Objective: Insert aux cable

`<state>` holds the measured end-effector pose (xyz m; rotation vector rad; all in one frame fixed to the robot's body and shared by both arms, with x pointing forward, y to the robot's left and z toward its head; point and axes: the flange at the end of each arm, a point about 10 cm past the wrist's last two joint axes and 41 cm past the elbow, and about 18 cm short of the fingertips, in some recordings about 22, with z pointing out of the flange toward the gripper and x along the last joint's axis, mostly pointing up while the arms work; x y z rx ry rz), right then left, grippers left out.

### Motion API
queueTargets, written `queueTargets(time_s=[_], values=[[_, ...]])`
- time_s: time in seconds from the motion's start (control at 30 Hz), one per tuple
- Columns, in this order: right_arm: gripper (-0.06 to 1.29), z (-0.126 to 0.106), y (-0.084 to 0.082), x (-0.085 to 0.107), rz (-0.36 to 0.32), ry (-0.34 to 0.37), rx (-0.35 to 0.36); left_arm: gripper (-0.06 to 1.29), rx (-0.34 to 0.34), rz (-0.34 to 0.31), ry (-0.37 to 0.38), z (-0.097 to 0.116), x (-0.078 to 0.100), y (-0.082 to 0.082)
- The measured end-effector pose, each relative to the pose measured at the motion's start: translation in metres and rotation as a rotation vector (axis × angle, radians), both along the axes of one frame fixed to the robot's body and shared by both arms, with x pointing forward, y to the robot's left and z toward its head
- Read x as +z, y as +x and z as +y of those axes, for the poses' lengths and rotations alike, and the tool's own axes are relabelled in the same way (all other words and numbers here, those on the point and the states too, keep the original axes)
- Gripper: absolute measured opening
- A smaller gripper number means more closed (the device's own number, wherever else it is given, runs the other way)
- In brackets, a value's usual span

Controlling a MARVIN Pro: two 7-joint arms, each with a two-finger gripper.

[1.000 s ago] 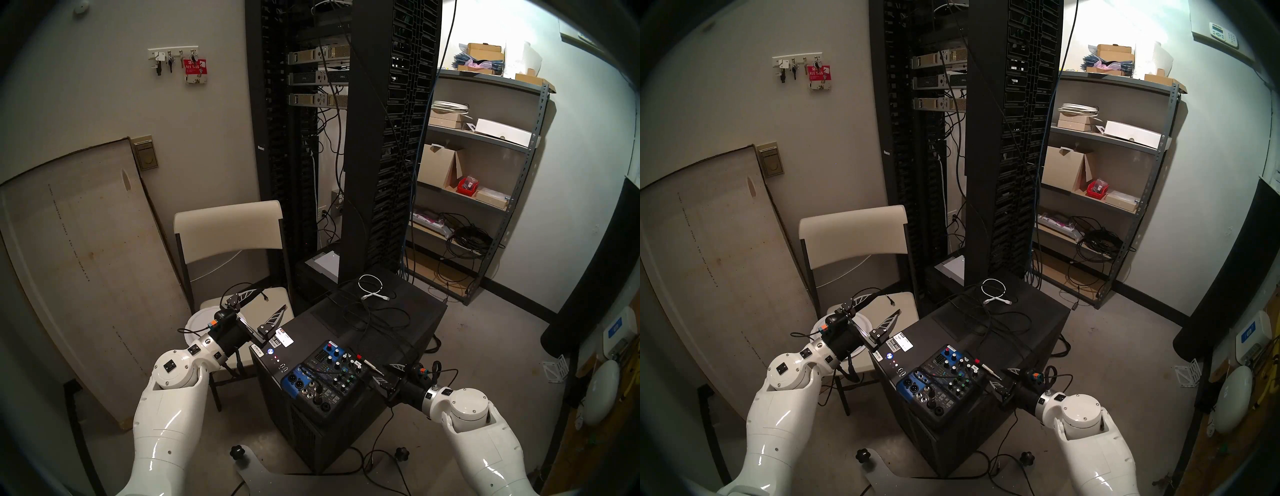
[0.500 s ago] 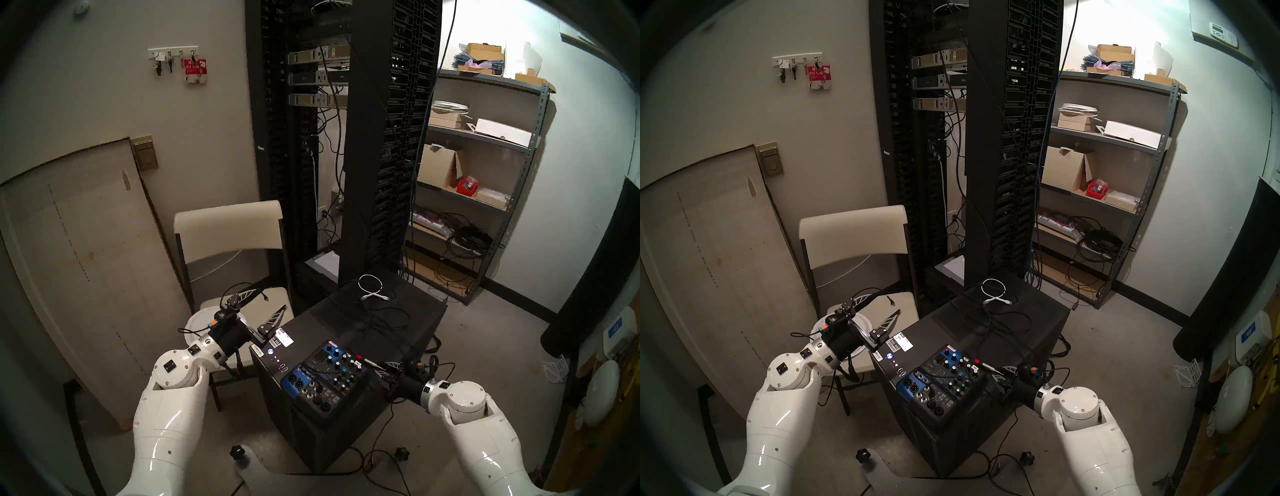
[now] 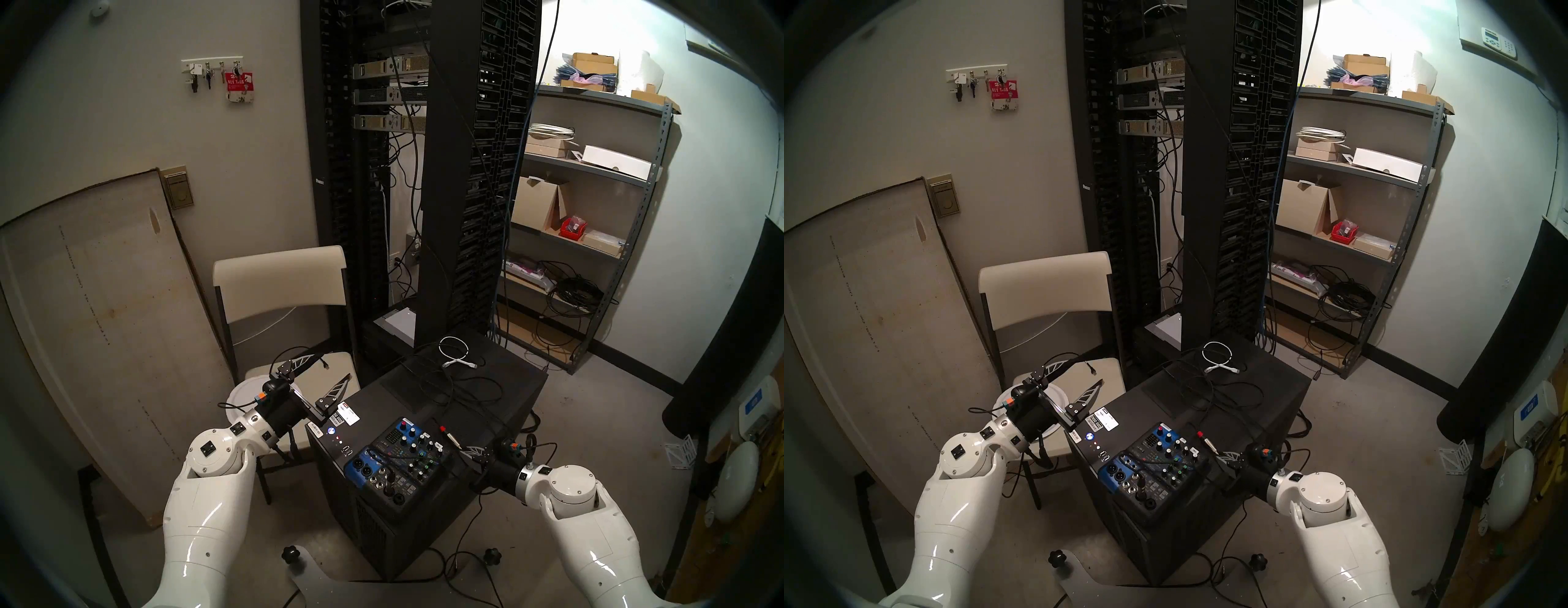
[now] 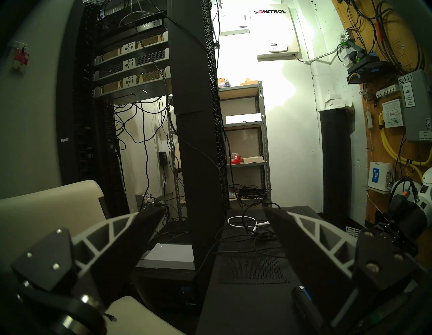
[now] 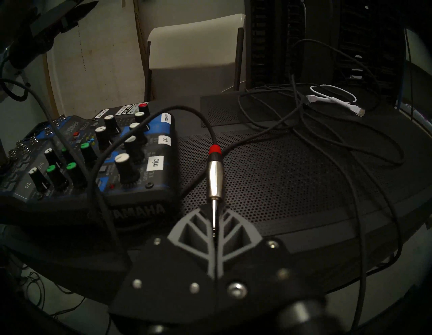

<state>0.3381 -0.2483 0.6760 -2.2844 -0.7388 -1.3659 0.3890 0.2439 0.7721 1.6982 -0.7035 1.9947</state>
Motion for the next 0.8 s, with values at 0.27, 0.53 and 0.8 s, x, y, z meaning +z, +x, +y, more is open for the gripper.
queueTargets(time_s=[0.27,0.53,0.8], values=[[-0.03,-0.005,-0.005,0.01,-0.034,0.02,-0.011,1.19,0.0,0.0,0.0,0.0,0.0,0.0],[-0.03,-0.005,-0.012,0.033,-0.109,0.069,-0.025,1.19,0.0,0.0,0.0,0.0,0.0,0.0],[-0.03,0.003,-0.024,0.053,-0.176,0.119,-0.024,1.19,-0.066,0.013,-0.004,-0.014,-0.001,0.0]])
